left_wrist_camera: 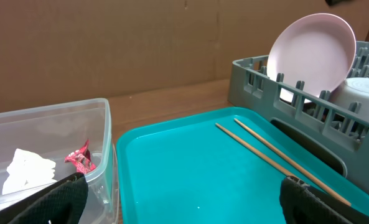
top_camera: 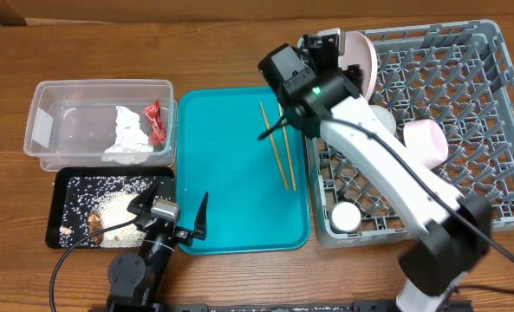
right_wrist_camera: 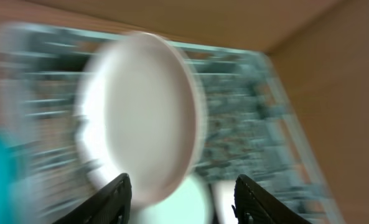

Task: Sort waste into correct bins and load items into the dishwasher
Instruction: 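Lift the white plate and stand it upright at the rack's back, then grasp the chopsticks on the teal tray with the right gripper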

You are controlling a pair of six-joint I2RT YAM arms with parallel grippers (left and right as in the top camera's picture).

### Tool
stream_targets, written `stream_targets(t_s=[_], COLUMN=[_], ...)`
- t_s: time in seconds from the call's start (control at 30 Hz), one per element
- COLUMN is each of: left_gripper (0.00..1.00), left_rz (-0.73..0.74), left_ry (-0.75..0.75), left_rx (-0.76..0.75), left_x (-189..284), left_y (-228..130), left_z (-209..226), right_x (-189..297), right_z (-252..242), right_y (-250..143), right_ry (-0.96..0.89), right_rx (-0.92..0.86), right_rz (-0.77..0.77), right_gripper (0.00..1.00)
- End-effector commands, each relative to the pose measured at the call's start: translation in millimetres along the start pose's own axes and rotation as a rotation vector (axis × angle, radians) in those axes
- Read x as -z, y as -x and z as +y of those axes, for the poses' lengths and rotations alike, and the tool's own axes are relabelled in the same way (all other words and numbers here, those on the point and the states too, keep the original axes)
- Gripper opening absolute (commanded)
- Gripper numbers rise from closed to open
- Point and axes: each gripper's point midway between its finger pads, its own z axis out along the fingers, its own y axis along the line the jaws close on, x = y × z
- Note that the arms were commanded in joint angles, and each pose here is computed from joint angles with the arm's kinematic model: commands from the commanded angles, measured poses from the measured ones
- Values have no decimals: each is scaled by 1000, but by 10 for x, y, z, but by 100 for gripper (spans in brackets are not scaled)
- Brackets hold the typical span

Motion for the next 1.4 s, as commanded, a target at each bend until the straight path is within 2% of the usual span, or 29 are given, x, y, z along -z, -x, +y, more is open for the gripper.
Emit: stream_targets(t_s=[0.0,0.07,0.17,0.57,0.7,1.03,1.07,1.13,1.27,1.3,1.37], left_gripper=[100,100,100,100,100,100,100,100,100,100,100], left_rz=[-2,-2,-2,-2,-2,-2,-2,-2,-2,-2,-2], left_ry=[-1,-1,-1,-1,-1,-1,-1,-1,-1,-1,-1], left_rx=[-9,-9,-9,-9,-9,-9,-9,-9,-9,-9,-9], left_x=[1,1,1,1,1,1,1,1,1,1,1], left_y=[-9,-9,-9,-9,-9,-9,-9,-9,-9,-9,-9], left_z=[2,2,2,2,2,2,2,2,2,2,2], right_x=[672,913,1032,135,-70,-726,-731,-681,-524,-489,-433], right_z=[356,649,955,1719,1900,1952,1978,2025,2096,2113,2120], right_y=[76,-49,-295,-1311,-1489,-1800,-1845,-1917,-2007,-2019,-2027], right_ry=[467,688,855,790,790,660,677,726,807,818,824], right_rx=[-103,-87,-44,226,316,318,316,318,335,338,345], right_rz=[50,138,253,425,434,504,523,560,608,613,622], right_gripper=[54,52,51,51,52,54,49,33,9,4,4])
